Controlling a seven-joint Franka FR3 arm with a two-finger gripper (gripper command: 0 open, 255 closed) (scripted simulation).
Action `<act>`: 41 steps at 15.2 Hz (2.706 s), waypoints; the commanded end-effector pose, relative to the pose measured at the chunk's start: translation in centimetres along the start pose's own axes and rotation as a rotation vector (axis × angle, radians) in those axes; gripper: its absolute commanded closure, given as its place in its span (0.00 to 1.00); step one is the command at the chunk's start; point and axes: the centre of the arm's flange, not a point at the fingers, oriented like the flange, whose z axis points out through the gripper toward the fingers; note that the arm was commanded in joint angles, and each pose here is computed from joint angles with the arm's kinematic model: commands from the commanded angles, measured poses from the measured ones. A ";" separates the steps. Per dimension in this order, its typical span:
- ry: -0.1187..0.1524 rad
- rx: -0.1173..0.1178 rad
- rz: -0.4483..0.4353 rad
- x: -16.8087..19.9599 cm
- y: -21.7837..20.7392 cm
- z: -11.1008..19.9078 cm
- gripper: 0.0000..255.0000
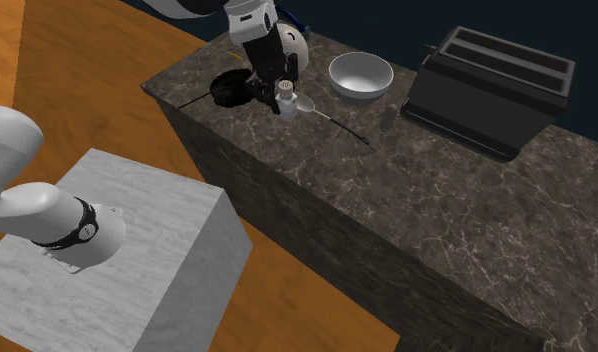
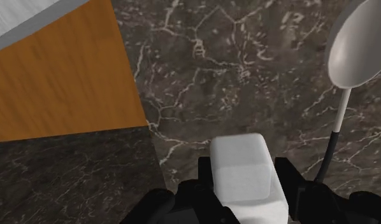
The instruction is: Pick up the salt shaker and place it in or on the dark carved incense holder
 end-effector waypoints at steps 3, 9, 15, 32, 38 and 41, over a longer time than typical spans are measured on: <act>0.000 0.000 0.001 -5.0 -0.2 -1.7 1.00; 0.000 0.000 0.001 -12.5 -0.2 -4.3 1.00; 0.000 0.000 0.001 -20.0 -0.3 -6.9 1.00; 0.000 0.000 0.001 -29.3 -0.2 -3.5 1.00; 0.000 0.000 0.001 -29.3 -0.2 -3.5 1.00; 0.000 -0.001 0.001 -29.3 -0.2 -3.5 0.00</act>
